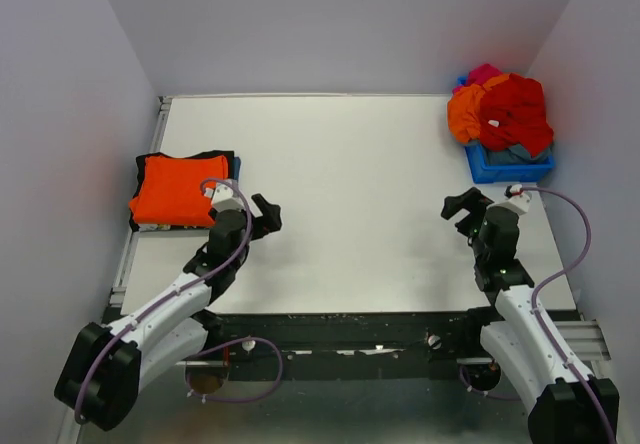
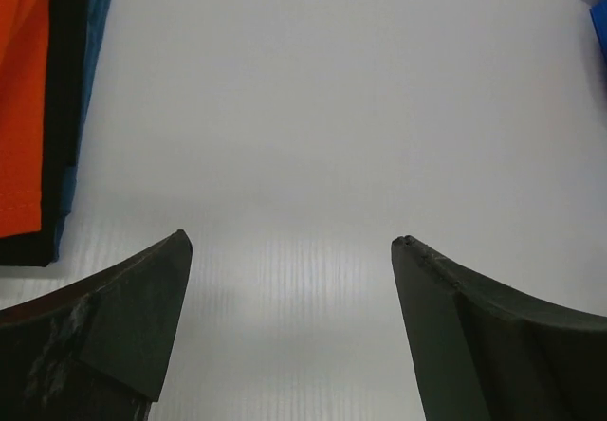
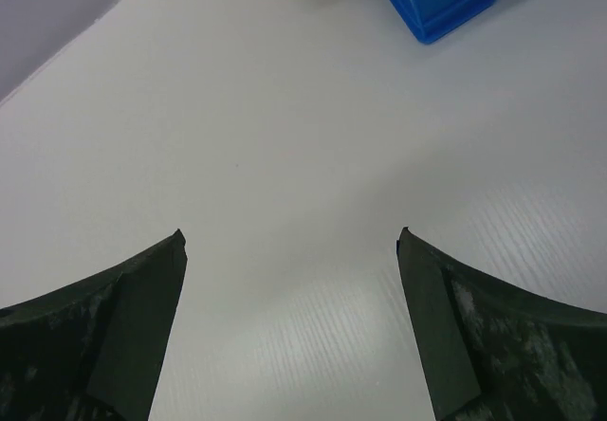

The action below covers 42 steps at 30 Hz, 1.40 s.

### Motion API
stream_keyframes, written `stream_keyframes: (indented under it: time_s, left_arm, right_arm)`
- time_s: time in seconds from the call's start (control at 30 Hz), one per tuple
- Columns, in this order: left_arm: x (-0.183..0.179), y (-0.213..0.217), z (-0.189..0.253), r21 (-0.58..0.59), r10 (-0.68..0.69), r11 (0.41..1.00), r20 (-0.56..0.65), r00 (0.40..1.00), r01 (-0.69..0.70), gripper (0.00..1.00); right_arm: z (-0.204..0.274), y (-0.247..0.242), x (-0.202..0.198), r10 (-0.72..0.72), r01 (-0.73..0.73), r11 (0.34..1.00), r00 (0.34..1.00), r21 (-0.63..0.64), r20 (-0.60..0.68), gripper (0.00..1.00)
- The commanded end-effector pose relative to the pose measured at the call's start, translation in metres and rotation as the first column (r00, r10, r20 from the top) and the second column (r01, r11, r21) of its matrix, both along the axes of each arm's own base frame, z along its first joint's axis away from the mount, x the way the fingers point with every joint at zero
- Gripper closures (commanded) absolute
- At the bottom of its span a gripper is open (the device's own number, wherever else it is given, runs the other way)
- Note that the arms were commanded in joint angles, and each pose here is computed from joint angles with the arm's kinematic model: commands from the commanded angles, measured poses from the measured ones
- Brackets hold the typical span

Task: Fold and stack the t-shirts
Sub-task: Grab crumpled tshirt from bin with the right arm

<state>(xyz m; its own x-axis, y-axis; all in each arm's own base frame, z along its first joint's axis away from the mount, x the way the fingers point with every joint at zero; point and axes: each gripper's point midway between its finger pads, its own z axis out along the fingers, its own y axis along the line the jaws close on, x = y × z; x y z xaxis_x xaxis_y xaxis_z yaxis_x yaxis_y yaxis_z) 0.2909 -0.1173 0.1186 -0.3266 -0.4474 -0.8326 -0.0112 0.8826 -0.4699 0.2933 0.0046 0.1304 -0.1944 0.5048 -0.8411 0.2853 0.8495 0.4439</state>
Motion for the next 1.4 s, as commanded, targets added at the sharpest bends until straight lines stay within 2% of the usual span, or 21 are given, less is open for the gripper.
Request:
stream_keyframes:
  time_s: [0.0, 0.13, 0.23, 0.27, 0.37, 0.63, 0.7, 0.87, 1.07, 1.17, 1.2, 1.27, 1.3, 1.37]
  left_arm:
    - [0.002, -0.020, -0.005, 0.004, -0.088, 0.996, -0.073, 0.993, 0.088, 0.01]
    - [0.001, -0.020, -0.010, 0.017, -0.071, 0.997, -0.137, 0.988, 0.074, 0.01]
    - [0.001, -0.006, -0.009, 0.015, 0.028, 1.000, -0.169, 0.985, -0.026, 0.01]
    - [0.000, -0.005, -0.009, 0.021, 0.027, 1.000, -0.165, 0.986, -0.024, 0.01]
    - [-0.003, -0.010, -0.007, -0.012, -0.003, 1.000, -0.136, 0.991, 0.001, 0.01]
    - [-0.009, -0.018, -0.001, -0.063, -0.073, 0.996, -0.040, 0.997, 0.070, 0.01]
    - [-0.009, -0.020, -0.001, -0.075, -0.078, 0.994, -0.034, 0.996, 0.076, 0.01]
    - [-0.010, -0.021, 0.000, -0.087, -0.080, 0.993, -0.033, 0.996, 0.077, 0.03]
    - [-0.009, -0.023, 0.000, -0.103, -0.085, 0.991, -0.014, 0.996, 0.083, 0.04]
    - [-0.008, -0.024, -0.002, -0.095, -0.088, 0.992, -0.021, 0.996, 0.085, 0.04]
    - [-0.007, -0.024, -0.002, -0.095, -0.086, 0.992, -0.023, 0.996, 0.083, 0.05]
    - [-0.006, -0.024, -0.004, -0.091, -0.086, 0.992, -0.025, 0.996, 0.084, 0.04]
    - [-0.006, -0.024, -0.004, -0.090, -0.085, 0.993, -0.028, 0.996, 0.082, 0.05]
    - [-0.005, -0.025, -0.004, -0.086, -0.089, 0.993, -0.030, 0.996, 0.086, 0.05]
  right_arm:
    - [0.003, -0.001, -0.003, 0.003, -0.003, 1.000, 1.000, -0.020, -0.004, 0.00]
    - [0.018, 0.001, 0.004, 0.017, -0.016, 1.000, 1.000, -0.025, 0.020, 0.00]
    - [0.037, -0.002, 0.020, -0.017, 0.017, 1.000, 1.000, -0.017, -0.005, 0.00]
    - [0.035, -0.004, 0.025, -0.029, 0.028, 0.999, 0.998, -0.026, -0.051, 0.00]
    - [0.059, -0.011, 0.054, -0.067, 0.064, 0.997, 0.995, -0.040, -0.076, 0.01]
    - [0.094, -0.055, 0.142, -0.161, 0.164, 0.986, 0.982, 0.023, -0.103, 0.07]
    - [0.090, -0.067, 0.166, -0.182, 0.189, 0.981, 0.974, 0.038, -0.134, 0.11]
    - [0.071, -0.086, 0.218, -0.191, 0.217, 0.969, 0.962, 0.121, -0.193, 0.12]
    - [0.050, -0.103, 0.250, -0.233, 0.267, 0.955, 0.944, 0.129, -0.233, 0.14]
    - [0.045, -0.112, 0.264, -0.254, 0.282, 0.955, 0.938, 0.092, -0.237, 0.23]
    - [0.046, -0.117, 0.267, -0.269, 0.295, 0.952, 0.933, 0.082, -0.238, 0.23]
    - [0.044, -0.121, 0.276, -0.271, 0.293, 0.954, 0.932, 0.061, -0.240, 0.33]
    - [0.048, -0.125, 0.279, -0.284, 0.304, 0.951, 0.929, 0.051, -0.237, 0.40]
    - [0.048, -0.129, 0.278, -0.300, 0.316, 0.948, 0.922, 0.029, -0.244, 0.66]
